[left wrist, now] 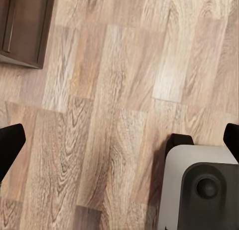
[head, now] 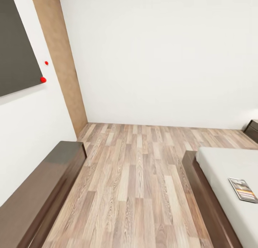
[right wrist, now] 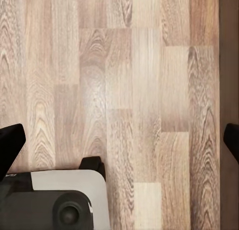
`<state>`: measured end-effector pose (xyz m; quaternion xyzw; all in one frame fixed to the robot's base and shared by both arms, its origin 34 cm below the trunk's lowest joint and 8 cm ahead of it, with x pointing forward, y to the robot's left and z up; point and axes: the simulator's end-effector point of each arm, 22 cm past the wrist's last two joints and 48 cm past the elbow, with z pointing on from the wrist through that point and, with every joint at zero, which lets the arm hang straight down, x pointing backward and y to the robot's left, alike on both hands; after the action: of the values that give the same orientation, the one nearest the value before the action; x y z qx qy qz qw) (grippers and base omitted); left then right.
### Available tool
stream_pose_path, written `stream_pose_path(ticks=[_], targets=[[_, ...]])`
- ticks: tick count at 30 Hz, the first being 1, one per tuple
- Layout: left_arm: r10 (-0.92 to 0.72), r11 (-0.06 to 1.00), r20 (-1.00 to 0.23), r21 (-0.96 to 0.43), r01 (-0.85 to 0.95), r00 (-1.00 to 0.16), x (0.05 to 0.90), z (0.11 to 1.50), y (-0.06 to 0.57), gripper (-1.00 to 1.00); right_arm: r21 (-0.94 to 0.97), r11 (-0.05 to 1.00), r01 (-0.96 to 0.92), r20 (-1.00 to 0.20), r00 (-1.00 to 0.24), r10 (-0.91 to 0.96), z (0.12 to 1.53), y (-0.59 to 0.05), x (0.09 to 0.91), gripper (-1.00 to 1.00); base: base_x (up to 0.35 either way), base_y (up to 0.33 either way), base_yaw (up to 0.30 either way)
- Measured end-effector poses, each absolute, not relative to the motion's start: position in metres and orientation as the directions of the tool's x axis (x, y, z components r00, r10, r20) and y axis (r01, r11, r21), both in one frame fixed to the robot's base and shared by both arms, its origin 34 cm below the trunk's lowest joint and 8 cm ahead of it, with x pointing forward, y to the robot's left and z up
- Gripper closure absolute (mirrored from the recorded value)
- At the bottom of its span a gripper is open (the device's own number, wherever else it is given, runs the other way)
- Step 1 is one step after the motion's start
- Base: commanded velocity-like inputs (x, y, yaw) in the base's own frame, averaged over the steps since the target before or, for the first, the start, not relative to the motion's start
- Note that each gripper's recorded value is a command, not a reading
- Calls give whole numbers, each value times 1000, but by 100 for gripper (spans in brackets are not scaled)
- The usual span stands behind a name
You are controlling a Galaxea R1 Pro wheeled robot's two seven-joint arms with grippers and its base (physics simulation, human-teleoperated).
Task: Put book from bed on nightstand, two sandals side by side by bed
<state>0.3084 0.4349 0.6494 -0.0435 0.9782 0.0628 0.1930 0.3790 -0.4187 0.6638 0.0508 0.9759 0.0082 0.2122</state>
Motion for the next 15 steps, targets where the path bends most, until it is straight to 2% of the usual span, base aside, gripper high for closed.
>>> stream_pose_path(ticks=[15], targets=[[-61, 988, -384, 107, -110, -921, 309, 649, 435, -100, 37, 996, 86, -409, -908, 94, 663, -417, 378, -100, 331, 0, 0]])
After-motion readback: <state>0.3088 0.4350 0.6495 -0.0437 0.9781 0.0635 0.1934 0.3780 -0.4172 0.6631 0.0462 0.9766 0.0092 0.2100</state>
